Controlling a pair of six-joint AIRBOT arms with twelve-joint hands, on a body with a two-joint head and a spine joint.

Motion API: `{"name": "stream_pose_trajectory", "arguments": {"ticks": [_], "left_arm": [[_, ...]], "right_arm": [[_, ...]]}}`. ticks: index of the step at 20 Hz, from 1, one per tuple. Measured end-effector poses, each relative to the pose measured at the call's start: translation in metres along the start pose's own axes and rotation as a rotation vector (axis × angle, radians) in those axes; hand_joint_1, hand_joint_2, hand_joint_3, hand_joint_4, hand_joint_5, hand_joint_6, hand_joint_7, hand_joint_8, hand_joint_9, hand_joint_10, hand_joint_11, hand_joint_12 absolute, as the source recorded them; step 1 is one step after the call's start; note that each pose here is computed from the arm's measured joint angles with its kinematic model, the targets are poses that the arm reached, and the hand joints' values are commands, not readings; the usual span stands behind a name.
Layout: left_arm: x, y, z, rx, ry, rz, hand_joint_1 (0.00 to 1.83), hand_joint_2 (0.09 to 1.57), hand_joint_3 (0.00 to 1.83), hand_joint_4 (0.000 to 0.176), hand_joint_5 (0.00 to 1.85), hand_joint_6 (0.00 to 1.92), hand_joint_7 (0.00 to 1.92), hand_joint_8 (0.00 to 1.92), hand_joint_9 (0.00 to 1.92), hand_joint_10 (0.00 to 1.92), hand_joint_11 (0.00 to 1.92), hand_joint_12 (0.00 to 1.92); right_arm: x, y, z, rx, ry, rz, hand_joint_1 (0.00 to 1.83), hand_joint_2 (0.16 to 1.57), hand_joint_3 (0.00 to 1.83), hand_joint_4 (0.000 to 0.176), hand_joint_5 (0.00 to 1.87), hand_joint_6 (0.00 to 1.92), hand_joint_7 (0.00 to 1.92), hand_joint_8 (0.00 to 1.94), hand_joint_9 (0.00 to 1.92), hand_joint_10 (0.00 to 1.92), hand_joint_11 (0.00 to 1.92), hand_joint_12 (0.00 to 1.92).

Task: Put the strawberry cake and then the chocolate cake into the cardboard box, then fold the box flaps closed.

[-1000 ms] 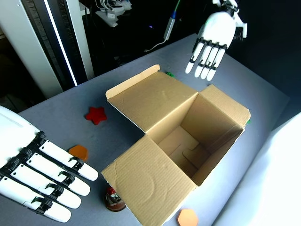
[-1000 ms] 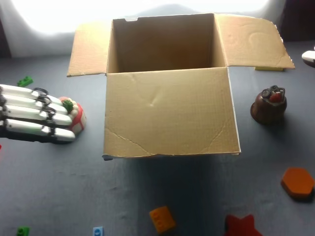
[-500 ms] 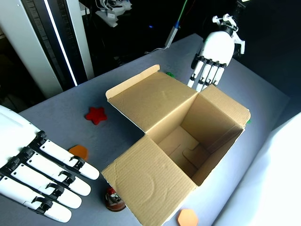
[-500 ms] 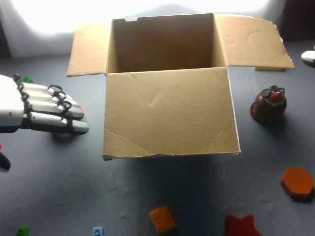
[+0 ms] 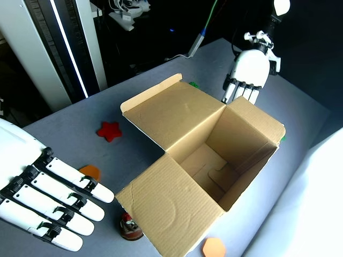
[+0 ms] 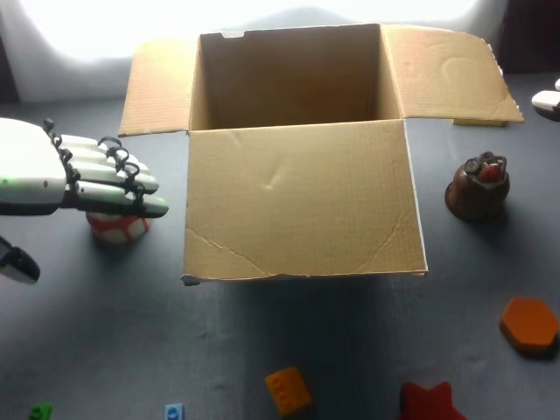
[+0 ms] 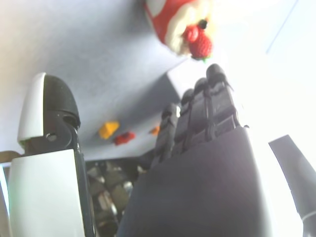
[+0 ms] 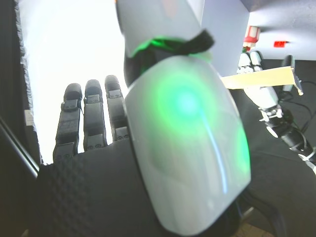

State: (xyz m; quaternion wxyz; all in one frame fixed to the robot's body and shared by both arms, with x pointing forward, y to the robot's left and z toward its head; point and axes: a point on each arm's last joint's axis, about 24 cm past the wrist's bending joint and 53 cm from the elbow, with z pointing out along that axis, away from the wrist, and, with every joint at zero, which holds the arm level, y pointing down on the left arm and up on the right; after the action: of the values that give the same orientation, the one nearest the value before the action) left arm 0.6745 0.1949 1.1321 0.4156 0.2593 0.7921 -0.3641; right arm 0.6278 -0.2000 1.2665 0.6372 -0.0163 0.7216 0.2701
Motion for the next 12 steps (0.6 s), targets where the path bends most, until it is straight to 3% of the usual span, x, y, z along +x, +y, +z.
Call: {"name": "stream_pose_trajectory", "arguments": {"ticks": [5,6,8,12], "left_arm": [[-0.005,0.017,0.009,-0.033,-0.007,0.007,1.14,0.98,0.0,0.077,0.0,0.0,0.0,0.0,0.0,0.0,0.0,0.19],[-0.005,0.02,0.012,-0.037,-0.006,0.009,1.16,0.98,0.0,0.07,0.01,0.0,0.0,0.0,0.0,0.0,0.0,0.2],[-0.004,0.025,0.017,-0.043,-0.002,0.014,1.14,0.97,0.0,0.077,0.0,0.0,0.0,0.0,0.0,0.0,0.0,0.19],[-0.008,0.036,0.023,-0.062,-0.008,0.017,1.15,0.98,0.0,0.074,0.0,0.0,0.0,0.0,0.0,0.0,0.0,0.16]], "right_arm": [[0.0,0.0,0.0,0.0,0.0,-0.003,1.21,0.98,0.0,0.031,0.0,0.0,0.0,0.0,0.0,0.0,0.0,0.0],[0.0,0.0,0.0,0.0,0.0,-0.003,1.2,0.98,0.0,0.032,0.0,0.0,0.0,0.0,0.0,0.0,0.0,0.0],[0.0,0.0,0.0,0.0,0.0,-0.003,1.2,0.98,0.0,0.034,0.0,0.0,0.0,0.0,0.0,0.0,0.0,0.0],[0.0,0.0,0.0,0.0,0.0,-0.005,1.19,0.98,0.0,0.03,0.0,0.0,0.0,0.0,0.0,0.0,0.0,0.0]]}}
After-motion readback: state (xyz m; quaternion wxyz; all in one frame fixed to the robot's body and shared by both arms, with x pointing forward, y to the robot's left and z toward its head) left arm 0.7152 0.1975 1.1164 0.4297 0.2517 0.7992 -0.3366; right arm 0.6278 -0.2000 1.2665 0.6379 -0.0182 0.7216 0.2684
